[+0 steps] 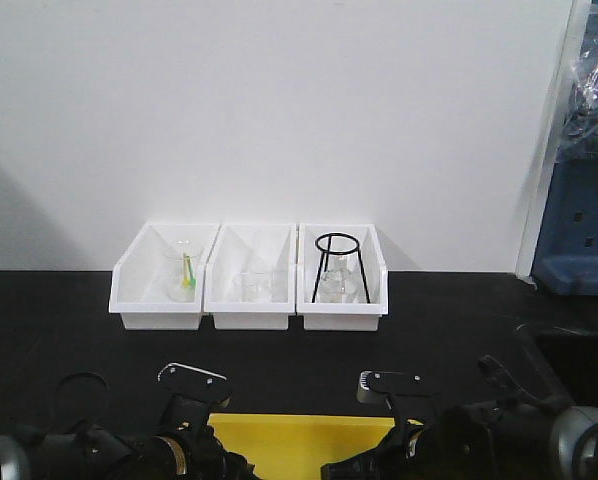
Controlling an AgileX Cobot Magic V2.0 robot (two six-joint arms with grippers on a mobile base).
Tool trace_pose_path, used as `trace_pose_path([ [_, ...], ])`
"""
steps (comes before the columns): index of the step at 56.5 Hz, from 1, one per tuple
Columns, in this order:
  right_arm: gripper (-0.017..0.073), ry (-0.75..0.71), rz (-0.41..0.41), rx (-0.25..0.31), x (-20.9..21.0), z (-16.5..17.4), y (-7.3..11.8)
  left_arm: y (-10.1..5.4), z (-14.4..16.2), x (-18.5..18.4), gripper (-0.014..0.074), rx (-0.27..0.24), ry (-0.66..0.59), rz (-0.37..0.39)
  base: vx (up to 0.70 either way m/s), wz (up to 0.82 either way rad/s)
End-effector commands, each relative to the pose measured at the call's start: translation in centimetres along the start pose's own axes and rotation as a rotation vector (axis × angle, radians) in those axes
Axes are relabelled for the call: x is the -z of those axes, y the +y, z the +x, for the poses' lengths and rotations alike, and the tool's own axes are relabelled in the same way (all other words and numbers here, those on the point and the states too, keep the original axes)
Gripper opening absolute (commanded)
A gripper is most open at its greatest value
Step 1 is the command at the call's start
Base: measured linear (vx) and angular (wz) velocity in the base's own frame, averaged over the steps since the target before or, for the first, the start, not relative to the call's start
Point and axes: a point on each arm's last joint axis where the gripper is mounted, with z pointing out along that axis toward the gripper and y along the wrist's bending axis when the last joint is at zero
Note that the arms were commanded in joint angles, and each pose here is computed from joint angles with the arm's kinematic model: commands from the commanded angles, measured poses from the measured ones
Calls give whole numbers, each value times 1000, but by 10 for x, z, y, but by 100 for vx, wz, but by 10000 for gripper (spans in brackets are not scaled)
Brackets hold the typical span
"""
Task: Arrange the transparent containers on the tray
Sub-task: 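Open the right gripper to release its tube onto the tray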
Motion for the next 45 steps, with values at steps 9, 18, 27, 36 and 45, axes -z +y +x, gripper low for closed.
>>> trace_pose_path([
  [9, 422, -183, -66, -19, 44, -28, 12, -14, -52, 54, 393, 10, -322, 82, 0, 0],
  [18, 410, -277, -101, 36, 92, -37, 18, -17, -71, 100, 359, 6, -437, 106, 0, 0],
  [27, 360, -459, -152, 116, 170, -39, 24, -18, -74, 152, 263, -34, -551, 120, 0, 0],
  [36, 279, -684, -196, 201, 260, -25, 25, -13, -53, 209, 133, -34, -654, 142, 0, 0],
  [45, 174, -738, -155, 334, 318, 9, 16, -4, -11, 267, 36, -33, -779, 168, 0, 0],
])
